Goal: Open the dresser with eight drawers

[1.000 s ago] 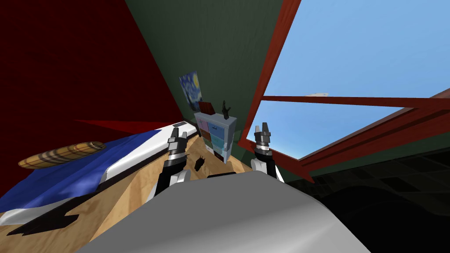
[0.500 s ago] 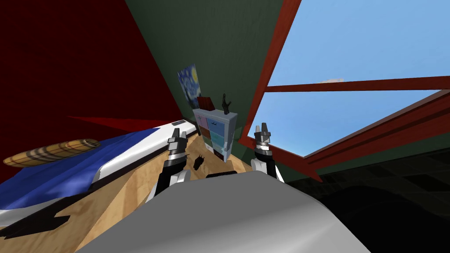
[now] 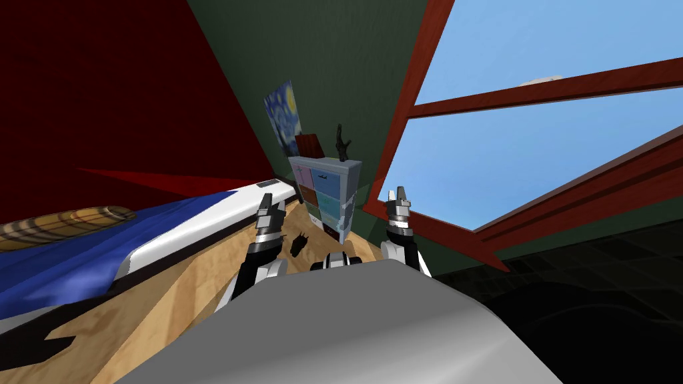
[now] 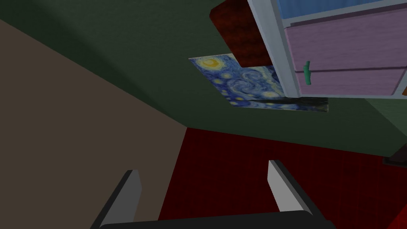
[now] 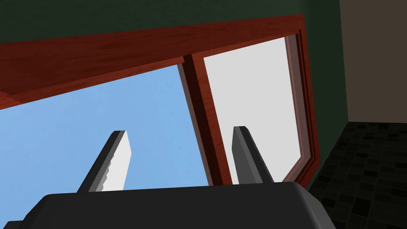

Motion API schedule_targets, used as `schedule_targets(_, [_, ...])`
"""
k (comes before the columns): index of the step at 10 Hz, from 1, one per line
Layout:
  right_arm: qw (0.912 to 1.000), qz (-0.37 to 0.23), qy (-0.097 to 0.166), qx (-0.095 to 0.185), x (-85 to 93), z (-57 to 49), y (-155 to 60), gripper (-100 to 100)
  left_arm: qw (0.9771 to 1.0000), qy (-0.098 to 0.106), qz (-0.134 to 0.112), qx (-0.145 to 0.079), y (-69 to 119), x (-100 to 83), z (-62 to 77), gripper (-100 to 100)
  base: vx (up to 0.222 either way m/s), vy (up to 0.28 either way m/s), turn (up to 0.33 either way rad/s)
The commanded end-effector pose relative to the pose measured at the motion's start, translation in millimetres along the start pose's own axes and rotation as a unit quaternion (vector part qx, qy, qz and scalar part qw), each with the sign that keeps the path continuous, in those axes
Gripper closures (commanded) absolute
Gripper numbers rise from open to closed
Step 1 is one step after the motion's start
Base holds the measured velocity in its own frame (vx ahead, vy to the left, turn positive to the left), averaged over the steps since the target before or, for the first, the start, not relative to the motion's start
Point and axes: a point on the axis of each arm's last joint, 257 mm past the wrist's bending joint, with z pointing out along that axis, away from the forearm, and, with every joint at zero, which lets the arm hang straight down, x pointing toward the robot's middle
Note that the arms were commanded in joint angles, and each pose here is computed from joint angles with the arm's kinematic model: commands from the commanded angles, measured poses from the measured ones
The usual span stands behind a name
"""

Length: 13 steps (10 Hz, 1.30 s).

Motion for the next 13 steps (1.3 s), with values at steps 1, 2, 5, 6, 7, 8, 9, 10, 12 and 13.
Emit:
schedule_targets(1, [1.0000,0.000,0.000,0.000,0.0,0.0,0,0,0.9994,0.029,0.012,-0.013,6.3,5.7,0.3,-100,0.021,0.000,-0.066])
schedule_targets(2, [1.0000,0.000,0.000,0.000,0.0,0.0,0,0,0.9990,0.037,0.014,-0.019,8.6,7.1,0.8,-100,0.029,-0.001,-0.096])
schedule_targets(5, [1.0000,0.000,0.000,0.000,0.0,0.0,0,0,0.9978,0.052,0.017,-0.037,14.2,9.1,3.4,-100,0.033,0.003,-0.095])
schedule_targets(6, [1.0000,0.000,0.000,0.000,0.0,0.0,0,0,0.9974,0.055,0.018,-0.044,15.7,9.4,4.5,-100,0.033,-0.002,-0.110])
schedule_targets(7, [1.0000,0.000,0.000,0.000,0.0,0.0,0,0,0.9969,0.057,0.018,-0.050,17.1,9.5,5.5,-100,0.034,-0.002,-0.112])
schedule_targets(8, [1.0000,0.000,0.000,0.000,0.0,0.0,0,0,0.9965,0.060,0.018,-0.056,18.4,9.6,6.6,-100,0.041,0.001,-0.128])
schedule_targets(9, [1.0000,0.000,0.000,0.000,0.0,0.0,0,0,0.9960,0.062,0.017,-0.062,19.6,9.7,7.6,-100,0.039,0.007,-0.114])
schedule_targets(10, [1.0000,0.000,0.000,0.000,0.0,0.0,0,0,0.9955,0.063,0.017,-0.068,20.7,9.6,8.6,-100,0.042,0.007,-0.128])
schedule_targets(12, [1.0000,0.000,0.000,0.000,0.0,0.0,0,0,0.9945,0.066,0.016,-0.080,22.9,9.4,10.4,-100,0.037,0.002,-0.107])
schedule_targets(13, [1.0000,0.000,0.000,0.000,0.0,0.0,0,0,0.9939,0.067,0.016,-0.086,24.0,9.3,11.1,-100,0.031,-0.001,-0.096])
